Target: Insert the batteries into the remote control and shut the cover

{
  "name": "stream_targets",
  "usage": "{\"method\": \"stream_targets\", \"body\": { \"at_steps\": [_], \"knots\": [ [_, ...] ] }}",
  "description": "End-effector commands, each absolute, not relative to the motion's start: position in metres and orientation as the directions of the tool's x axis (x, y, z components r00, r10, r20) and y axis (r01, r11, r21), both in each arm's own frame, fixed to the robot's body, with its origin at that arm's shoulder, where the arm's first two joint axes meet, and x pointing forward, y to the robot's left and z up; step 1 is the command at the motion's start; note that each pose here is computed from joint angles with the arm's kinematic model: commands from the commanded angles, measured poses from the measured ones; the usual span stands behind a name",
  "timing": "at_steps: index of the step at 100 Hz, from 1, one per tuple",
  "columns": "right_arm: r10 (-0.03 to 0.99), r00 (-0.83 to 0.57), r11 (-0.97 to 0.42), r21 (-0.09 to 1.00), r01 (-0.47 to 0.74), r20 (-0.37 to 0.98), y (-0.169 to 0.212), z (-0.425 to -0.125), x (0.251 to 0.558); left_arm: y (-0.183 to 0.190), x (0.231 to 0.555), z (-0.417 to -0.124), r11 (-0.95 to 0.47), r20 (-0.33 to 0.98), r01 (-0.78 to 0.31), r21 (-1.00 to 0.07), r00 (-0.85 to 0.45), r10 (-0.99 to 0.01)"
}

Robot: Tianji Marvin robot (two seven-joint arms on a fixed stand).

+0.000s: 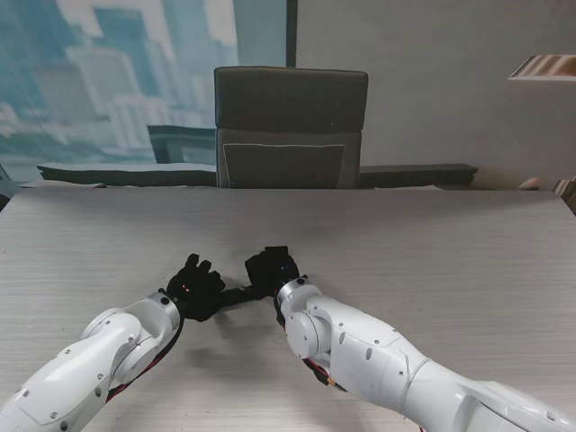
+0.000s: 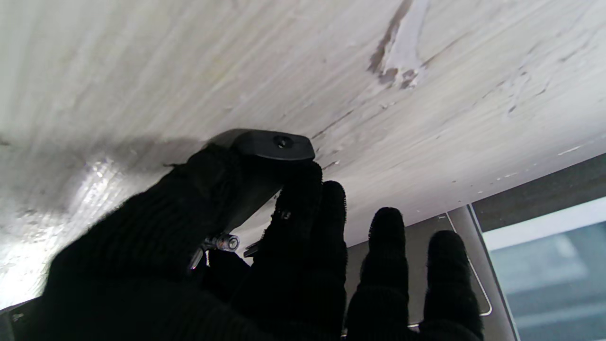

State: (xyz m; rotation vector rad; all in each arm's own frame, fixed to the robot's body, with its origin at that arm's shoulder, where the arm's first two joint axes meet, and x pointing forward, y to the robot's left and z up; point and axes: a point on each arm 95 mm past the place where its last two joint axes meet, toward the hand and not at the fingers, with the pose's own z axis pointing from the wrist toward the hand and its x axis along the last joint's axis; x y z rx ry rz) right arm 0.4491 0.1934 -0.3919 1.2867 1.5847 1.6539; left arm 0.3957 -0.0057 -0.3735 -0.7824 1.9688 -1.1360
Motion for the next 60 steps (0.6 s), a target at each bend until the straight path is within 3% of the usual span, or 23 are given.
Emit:
{"method": "stream_targets", "body": {
  "at_steps": [1,36,60],
  "knots": [
    [0.862,-0.418,-0.190,0.947,0.260,0.287,0.192,-0.397,0.445,0.000,0.382,-0.400,0.460,-0.270,-0.222,-0.860,-0.567,-0.778],
    [0.841,-0.467,-0.197,0.959,0.205,0.273,0.188,-0.383,0.449,0.000,0.382,-0.400,0.461,-0.269,-0.223,-0.859,-0.568,-0.778],
    [0.867,-0.481,-0.047,0.982,0.181,0.130,0.184,-0.378,0.454,0.000,0.382,-0.400,0.458,-0.267,-0.223,-0.860,-0.568,-0.778]
  ]
}}
